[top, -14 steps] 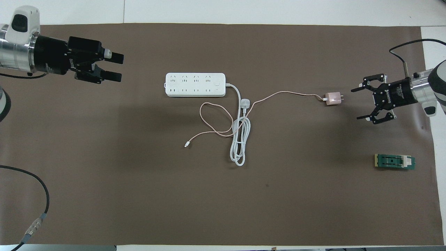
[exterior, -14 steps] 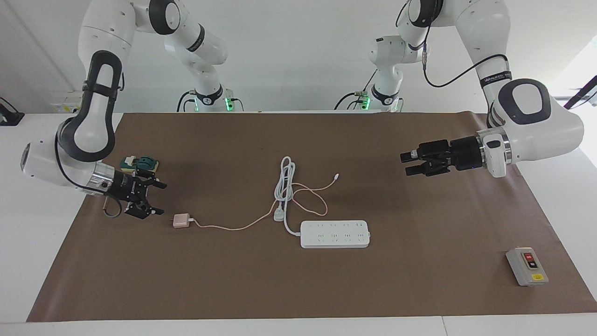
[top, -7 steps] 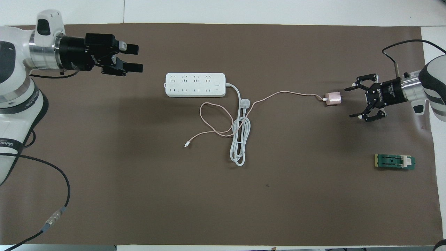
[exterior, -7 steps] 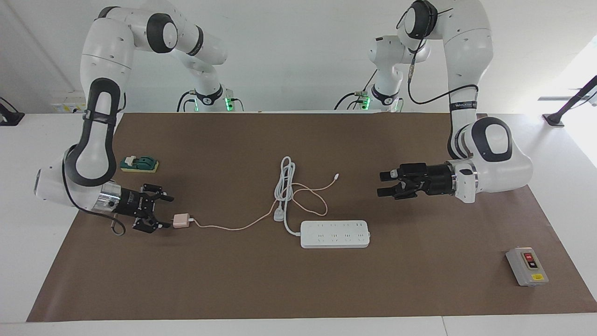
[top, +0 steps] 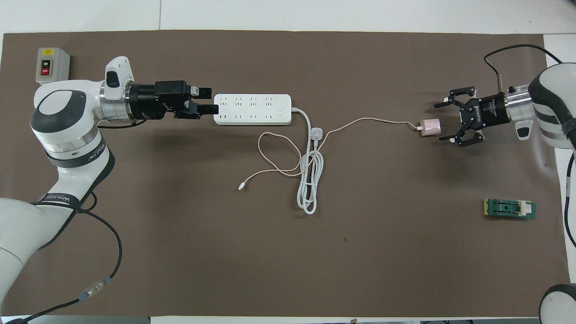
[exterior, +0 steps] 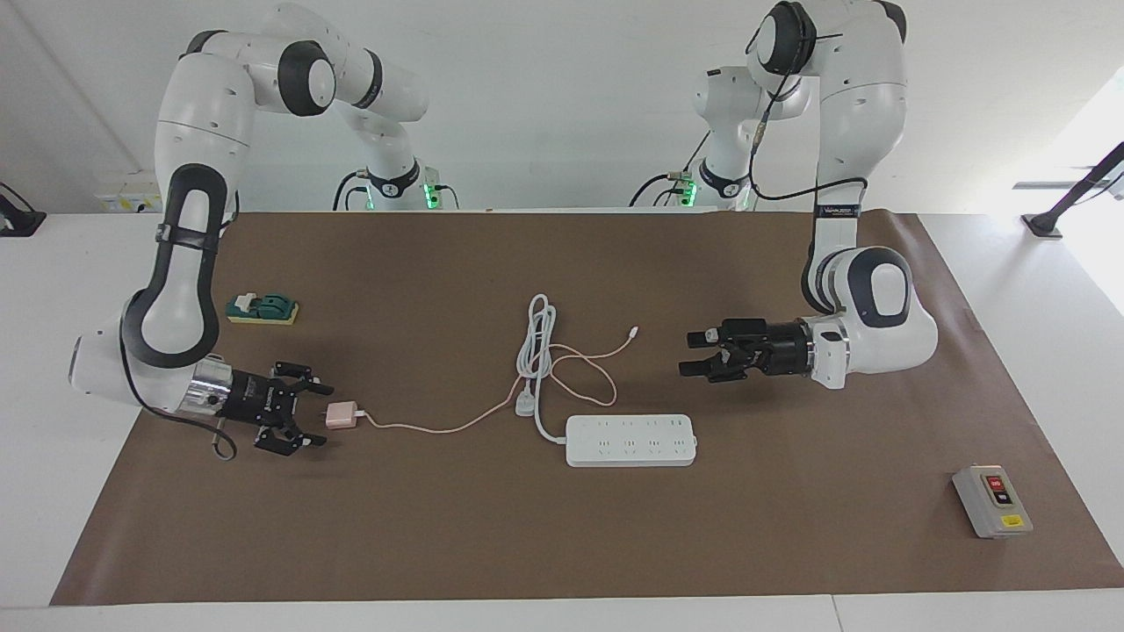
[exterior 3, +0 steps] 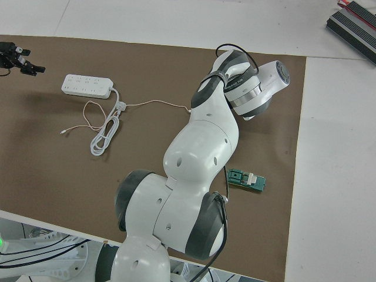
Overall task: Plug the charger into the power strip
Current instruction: 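Grasp the pink charger plug with the right gripper, then carry the pink charger over to the left gripper and pass it across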
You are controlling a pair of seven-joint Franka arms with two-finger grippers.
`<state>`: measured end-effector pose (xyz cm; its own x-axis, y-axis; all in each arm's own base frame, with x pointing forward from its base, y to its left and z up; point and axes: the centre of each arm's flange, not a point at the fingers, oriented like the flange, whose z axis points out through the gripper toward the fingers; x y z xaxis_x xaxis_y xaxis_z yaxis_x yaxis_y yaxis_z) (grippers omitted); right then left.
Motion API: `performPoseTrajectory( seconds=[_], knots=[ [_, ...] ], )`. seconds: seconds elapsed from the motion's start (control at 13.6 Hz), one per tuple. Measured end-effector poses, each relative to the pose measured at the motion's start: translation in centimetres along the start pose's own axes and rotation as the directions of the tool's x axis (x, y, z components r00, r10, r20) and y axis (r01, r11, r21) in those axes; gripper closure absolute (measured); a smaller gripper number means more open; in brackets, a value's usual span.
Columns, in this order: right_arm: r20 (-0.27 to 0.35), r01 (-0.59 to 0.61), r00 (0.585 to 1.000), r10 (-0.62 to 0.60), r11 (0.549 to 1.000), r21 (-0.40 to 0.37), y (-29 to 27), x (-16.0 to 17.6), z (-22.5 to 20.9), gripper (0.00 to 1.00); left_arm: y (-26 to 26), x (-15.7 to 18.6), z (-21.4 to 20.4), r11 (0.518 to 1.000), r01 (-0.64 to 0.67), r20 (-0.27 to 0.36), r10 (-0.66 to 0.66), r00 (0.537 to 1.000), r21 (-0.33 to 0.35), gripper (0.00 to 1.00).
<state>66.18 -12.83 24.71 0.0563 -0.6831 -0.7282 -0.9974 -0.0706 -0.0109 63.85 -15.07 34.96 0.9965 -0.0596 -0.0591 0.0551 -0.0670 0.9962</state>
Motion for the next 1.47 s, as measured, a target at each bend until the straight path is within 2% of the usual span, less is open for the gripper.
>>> performPoseTrajectory(
  seconds=[0.37, 0.44, 0.51, 0.59, 0.81, 1.25, 1.32, 1.47],
  knots=[
    [0.001, 0.01, 1.0, -0.01, 1.0, -0.009, -0.4, -0.3, 1.5, 0.0, -0.8, -0.2, 0.6, 0.998, 0.028, -0.042, -0.03, 0.999, -0.052, 0.0],
    [0.001, 0.014, 1.0, -0.014, 1.0, -0.01, -0.4, -0.2, 1.7, 0.06, -0.9, -0.2, 0.7, 0.998, 0.032, -0.052, -0.035, 0.998, -0.061, 0.0],
    [-0.002, 0.017, 1.0, -0.017, 1.0, -0.009, -0.4, 0.0, 1.8, 0.06, -1.1, -0.2, 0.9, 0.997, 0.039, -0.059, -0.043, 0.997, -0.068, 0.0],
    [-0.002, 0.02, 1.0, -0.02, 1.0, -0.008, -0.4, 0.2, 2.0, 0.14, -1.4, -0.4, 1.1, 0.996, 0.048, -0.066, -0.053, 0.996, -0.071, 0.0],
    [0.001, 0.033, 0.999, -0.033, 0.999, 0.012, -0.6, 0.1, 1.5, 0.5, -2.0, -0.8, 1.7, 0.995, 0.063, -0.072, -0.068, 0.995, -0.074, 0.0],
    [0.002, 0.034, 0.999, -0.034, 0.999, 0.011, -0.8, -0.3, 1.6, 0.52, -2.2, -0.9, 1.6, 0.995, 0.068, -0.089, -0.074, 0.993, -0.068, 0.0],
    [0.002, 0.029, 1.0, -0.029, 1.0, 0.006, -1.3, -1.4, 2.1, 0.52, -2.2, -0.9, 1.6, 0.995, 0.07, -0.091, -0.077, 0.993, -0.071, 0.0],
    [-0.002, 0.015, 1.0, -0.015, 1.0, 0.001, -3.0, -5.9, 3.0, 0.52, -2.3, -1.0, 1.6, 0.995, 0.073, -0.094, -0.08, 0.992, -0.075, 0.0]
  ],
)
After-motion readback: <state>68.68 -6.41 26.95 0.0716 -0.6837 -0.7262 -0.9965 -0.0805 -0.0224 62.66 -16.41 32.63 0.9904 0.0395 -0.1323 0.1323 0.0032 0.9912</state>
